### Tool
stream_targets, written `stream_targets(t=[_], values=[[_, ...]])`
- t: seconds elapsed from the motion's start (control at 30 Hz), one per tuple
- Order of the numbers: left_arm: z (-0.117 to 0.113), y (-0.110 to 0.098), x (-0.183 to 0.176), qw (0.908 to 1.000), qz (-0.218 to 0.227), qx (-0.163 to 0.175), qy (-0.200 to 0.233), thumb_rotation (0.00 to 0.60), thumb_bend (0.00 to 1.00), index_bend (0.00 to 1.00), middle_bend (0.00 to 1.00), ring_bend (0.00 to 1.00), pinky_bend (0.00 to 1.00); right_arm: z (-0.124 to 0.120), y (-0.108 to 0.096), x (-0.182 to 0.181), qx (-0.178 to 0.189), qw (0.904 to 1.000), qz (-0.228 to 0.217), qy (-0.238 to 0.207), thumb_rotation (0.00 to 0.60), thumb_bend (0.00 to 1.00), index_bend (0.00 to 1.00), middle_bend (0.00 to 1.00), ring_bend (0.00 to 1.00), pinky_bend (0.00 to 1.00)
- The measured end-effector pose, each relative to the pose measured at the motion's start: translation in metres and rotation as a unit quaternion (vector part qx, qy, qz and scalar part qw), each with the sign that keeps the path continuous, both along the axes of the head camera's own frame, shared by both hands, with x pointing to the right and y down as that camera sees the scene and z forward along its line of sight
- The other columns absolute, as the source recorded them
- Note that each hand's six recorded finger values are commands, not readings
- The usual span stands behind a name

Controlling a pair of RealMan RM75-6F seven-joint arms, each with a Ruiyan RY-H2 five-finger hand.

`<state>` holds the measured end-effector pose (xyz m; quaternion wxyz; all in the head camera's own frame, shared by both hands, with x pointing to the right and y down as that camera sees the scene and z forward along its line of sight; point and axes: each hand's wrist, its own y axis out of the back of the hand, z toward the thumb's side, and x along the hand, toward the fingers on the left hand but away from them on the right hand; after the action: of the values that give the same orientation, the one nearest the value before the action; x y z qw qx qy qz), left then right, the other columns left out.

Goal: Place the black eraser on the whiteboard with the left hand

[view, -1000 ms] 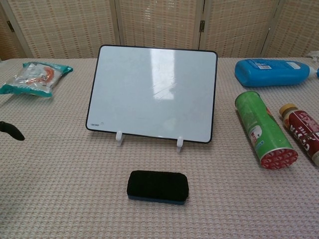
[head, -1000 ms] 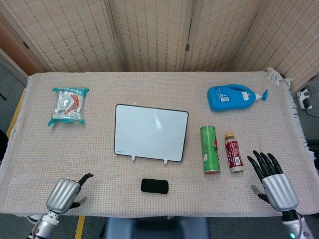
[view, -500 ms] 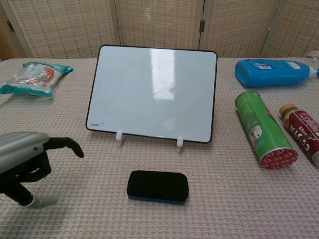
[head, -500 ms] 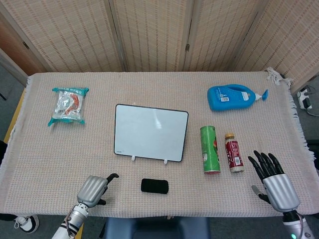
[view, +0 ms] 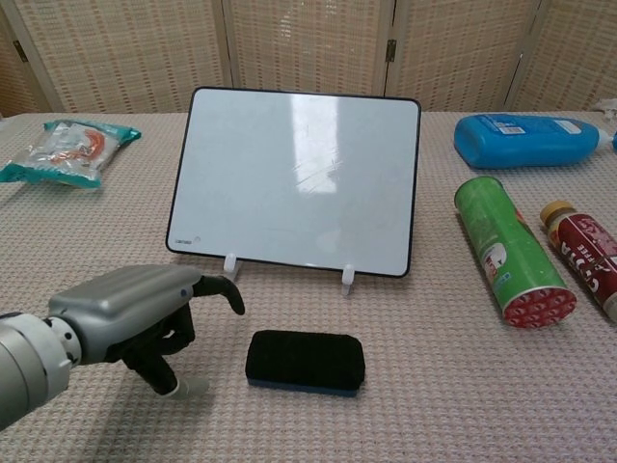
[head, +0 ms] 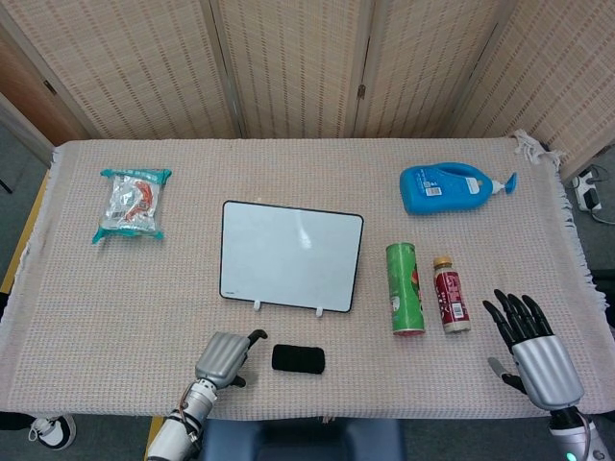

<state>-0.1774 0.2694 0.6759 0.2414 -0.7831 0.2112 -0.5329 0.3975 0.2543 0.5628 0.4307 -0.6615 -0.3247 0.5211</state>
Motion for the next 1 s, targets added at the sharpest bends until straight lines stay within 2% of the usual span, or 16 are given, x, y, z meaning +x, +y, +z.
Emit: stream_targets(t=[0.63, 1.0], values=[[0.004, 0.004, 0.061, 0.9994, 0.032, -0.008, 0.007, 0.600, 0.29, 0.30, 1.00, 1.00, 1.00, -0.005, -0.001, 0.005, 0.002, 1.0000, 0.007, 0.002, 0.600, 0.27, 0.00, 0.00, 0.03, 0.05], [0.011, -0.003, 0.067, 0.9996, 0.021, -0.012, 0.015, 0.600, 0.29, 0.34, 1.00, 1.00, 1.00, -0.011, -0.002, 0.009, 0.006, 0.9999, 0.016, -0.001, 0.600, 0.27, 0.00, 0.00, 0.03, 0.05]])
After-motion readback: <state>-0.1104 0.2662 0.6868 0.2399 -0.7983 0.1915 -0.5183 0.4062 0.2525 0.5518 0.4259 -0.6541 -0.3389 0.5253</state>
